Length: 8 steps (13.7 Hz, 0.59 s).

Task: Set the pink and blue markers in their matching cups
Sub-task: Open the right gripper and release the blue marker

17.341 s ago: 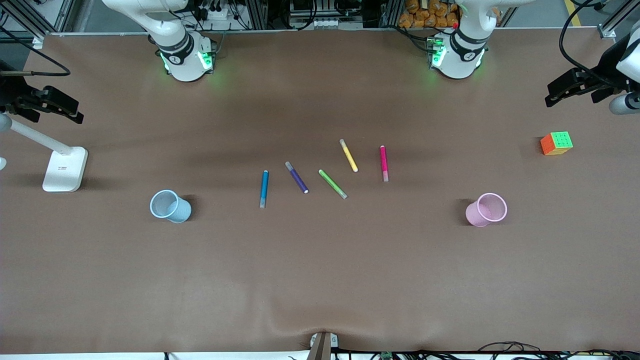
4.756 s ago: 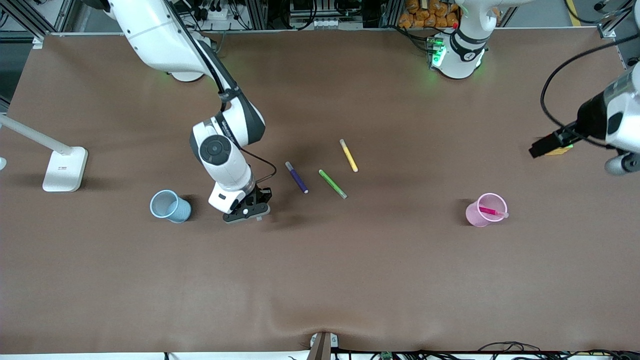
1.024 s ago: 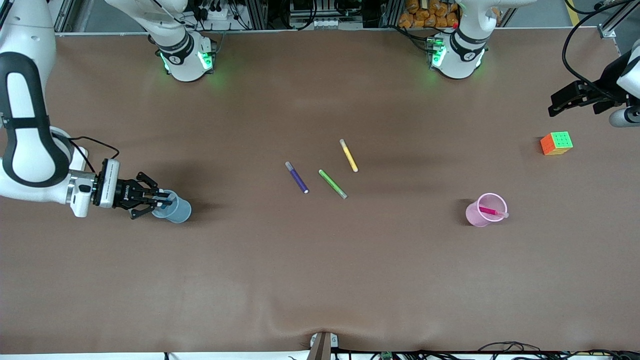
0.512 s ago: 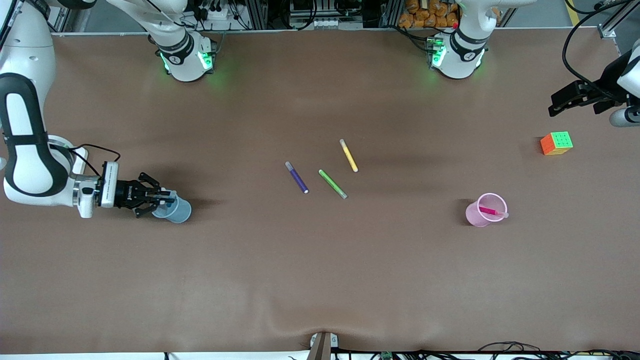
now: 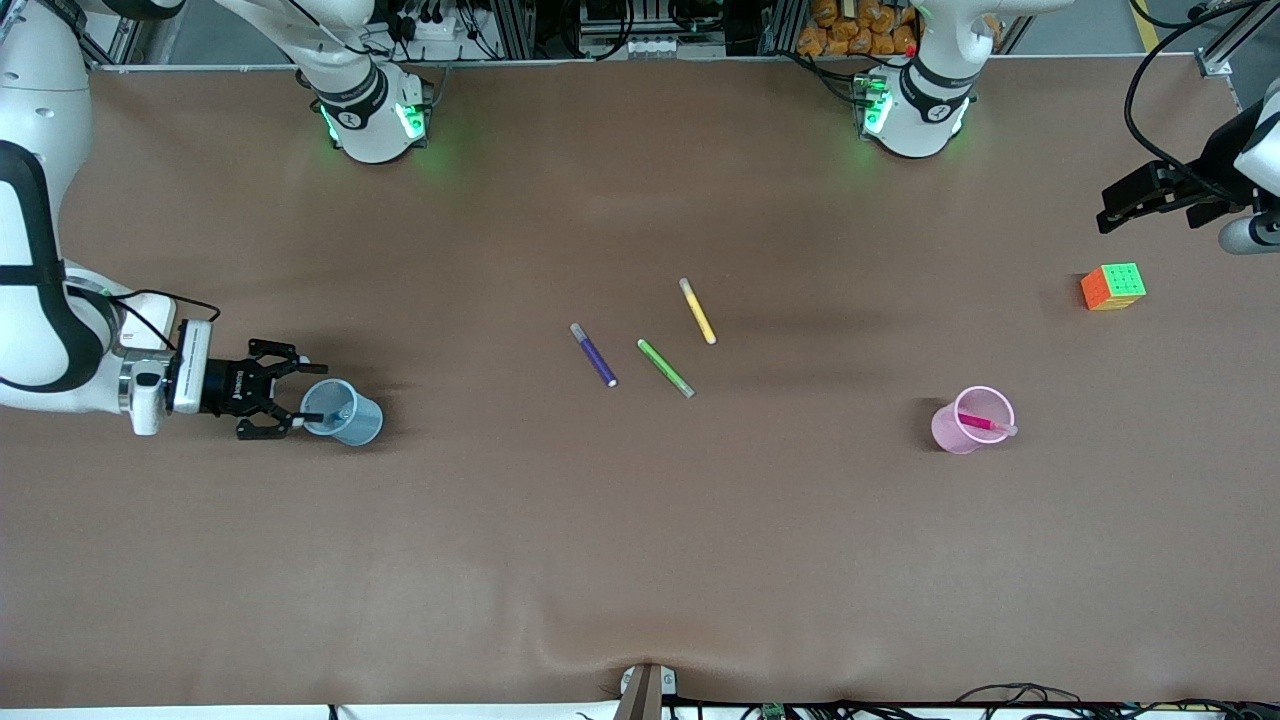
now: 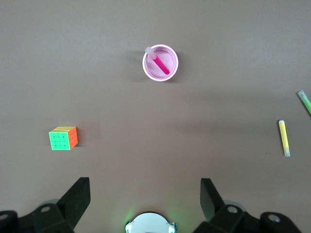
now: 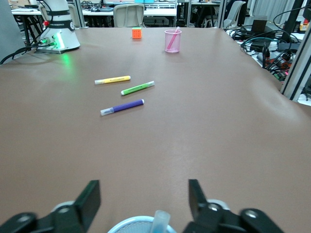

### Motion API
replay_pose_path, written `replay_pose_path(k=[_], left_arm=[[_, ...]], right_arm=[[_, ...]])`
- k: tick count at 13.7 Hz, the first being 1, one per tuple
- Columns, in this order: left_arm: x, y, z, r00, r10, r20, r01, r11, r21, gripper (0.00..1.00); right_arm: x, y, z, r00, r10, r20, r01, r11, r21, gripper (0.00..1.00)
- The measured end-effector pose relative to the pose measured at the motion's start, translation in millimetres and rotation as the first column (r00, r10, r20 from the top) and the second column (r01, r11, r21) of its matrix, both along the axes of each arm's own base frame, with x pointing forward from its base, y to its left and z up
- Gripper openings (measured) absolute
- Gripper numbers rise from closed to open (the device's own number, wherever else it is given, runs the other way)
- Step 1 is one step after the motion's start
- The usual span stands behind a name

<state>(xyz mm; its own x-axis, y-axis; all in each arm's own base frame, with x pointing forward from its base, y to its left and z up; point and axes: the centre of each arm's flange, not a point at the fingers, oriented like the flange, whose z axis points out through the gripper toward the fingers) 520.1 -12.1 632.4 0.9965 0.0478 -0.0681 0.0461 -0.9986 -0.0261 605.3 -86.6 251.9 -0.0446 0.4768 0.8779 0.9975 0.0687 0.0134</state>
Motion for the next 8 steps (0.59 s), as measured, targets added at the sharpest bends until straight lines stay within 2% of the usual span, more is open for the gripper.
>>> replay_pose_path(k=[1,4,8], left_arm=[[0,0,0,1.0,0.0,0.0,0.0,1.0,0.0,1.0],[0,0,0,1.0,0.0,0.0,0.0,1.0,0.0,1.0],[0,1,0,1.0,-0.017,0.0,0.017,1.0,-0.001,1.0]], right_arm=[[3,-1,5,1.0,-0.014,-0.025,0.013,1.0,-0.01,0.99],[8,-3,20,0.992,-0.06,-0.109,0.054,0.997,-0.054,1.0],[22,5,76,0.964,-0.15,-0.219,0.107,0.975,-0.197,1.0]])
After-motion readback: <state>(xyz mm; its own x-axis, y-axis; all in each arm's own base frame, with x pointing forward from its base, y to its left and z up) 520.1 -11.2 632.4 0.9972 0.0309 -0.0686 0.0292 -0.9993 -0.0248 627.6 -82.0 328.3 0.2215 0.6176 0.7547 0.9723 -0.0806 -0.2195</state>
